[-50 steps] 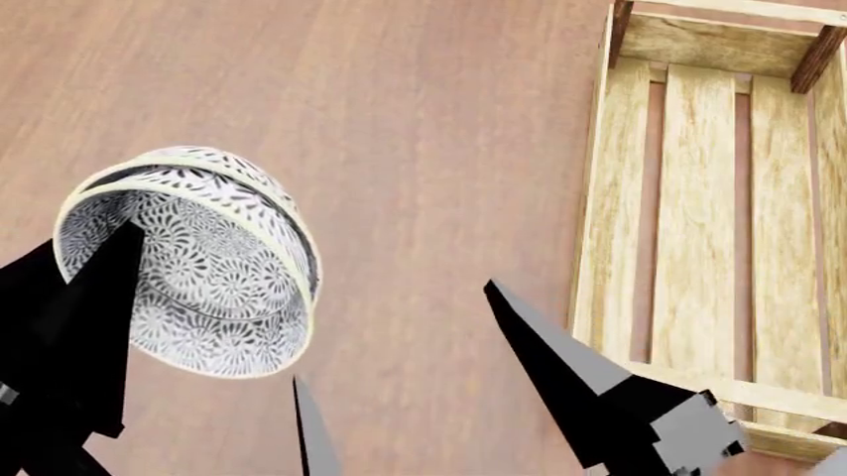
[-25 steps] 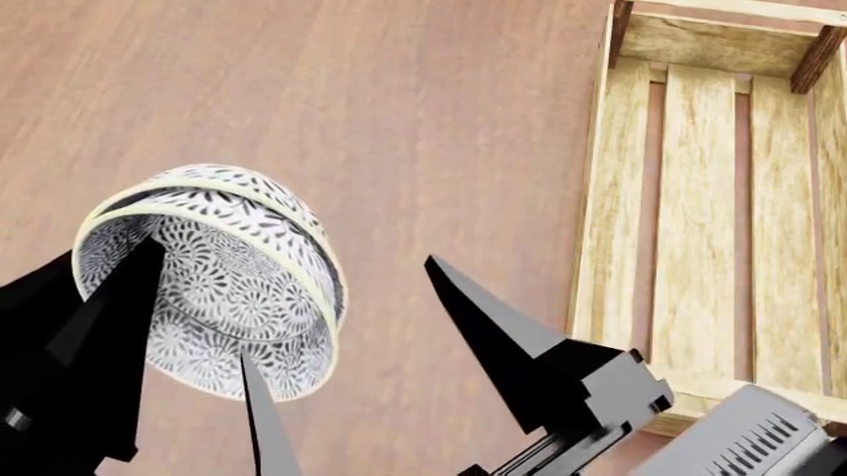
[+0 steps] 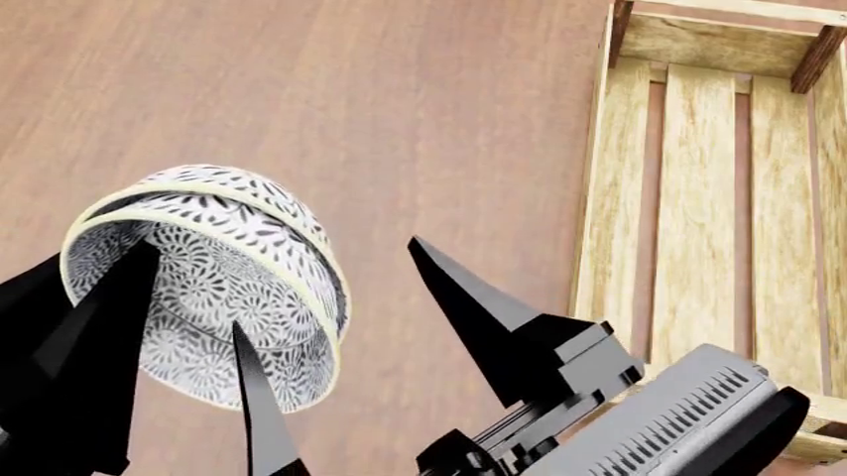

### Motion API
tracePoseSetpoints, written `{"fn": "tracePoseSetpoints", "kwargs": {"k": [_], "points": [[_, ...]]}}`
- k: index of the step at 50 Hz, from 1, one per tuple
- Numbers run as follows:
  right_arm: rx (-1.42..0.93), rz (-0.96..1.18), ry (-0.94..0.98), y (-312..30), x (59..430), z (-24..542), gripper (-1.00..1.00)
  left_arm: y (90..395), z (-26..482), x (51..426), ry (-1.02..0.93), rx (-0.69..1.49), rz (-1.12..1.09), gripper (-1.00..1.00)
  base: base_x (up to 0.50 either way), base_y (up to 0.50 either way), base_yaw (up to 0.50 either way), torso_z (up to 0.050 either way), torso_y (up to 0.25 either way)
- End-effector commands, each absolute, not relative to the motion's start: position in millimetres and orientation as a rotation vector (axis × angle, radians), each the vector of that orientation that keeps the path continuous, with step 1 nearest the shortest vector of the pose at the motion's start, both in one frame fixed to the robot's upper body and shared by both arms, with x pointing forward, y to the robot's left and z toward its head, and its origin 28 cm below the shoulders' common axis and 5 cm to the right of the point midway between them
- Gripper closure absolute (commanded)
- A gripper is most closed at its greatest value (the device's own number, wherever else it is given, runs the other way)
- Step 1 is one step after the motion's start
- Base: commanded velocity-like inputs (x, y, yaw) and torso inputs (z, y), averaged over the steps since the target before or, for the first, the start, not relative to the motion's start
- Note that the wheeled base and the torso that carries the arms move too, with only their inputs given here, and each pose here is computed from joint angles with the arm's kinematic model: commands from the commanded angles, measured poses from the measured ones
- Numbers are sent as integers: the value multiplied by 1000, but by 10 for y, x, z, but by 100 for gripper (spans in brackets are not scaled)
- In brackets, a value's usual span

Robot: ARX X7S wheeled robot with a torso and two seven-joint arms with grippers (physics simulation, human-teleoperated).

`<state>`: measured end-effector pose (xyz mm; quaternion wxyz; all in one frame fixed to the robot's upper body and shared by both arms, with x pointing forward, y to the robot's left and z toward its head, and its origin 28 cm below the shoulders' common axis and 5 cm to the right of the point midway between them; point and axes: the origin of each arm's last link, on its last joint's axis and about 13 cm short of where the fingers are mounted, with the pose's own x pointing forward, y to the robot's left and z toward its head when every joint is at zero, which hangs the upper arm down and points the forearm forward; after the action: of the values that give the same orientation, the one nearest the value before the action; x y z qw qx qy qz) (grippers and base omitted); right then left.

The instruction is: Stack the right bowl on the left bowl and place them in the tray.

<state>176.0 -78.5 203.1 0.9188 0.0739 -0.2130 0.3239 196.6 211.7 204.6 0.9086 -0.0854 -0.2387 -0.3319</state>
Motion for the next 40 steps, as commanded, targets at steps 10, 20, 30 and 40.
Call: {"fn": "tracePoseSetpoints", "kwargs": {"k": [10, 20, 30, 40], "points": [[156, 673, -427, -746, 1790, 2021, 100, 2114, 2103, 1939, -522, -187, -699, 100, 0, 0, 0, 0, 0], [158, 668, -429, -755, 1783, 2015, 100, 2106, 2096, 1943, -518, -190, -700, 100, 0, 0, 0, 0, 1], [160, 668, -430, -752, 1778, 2016, 100, 2116, 2095, 1962, -514, -202, -687, 100, 0, 0, 0, 1, 1], [177, 662, -432, -755, 1788, 2032, 100, 2120, 2092, 1953, -501, -204, -698, -100, 0, 0, 0, 0, 0]]}}
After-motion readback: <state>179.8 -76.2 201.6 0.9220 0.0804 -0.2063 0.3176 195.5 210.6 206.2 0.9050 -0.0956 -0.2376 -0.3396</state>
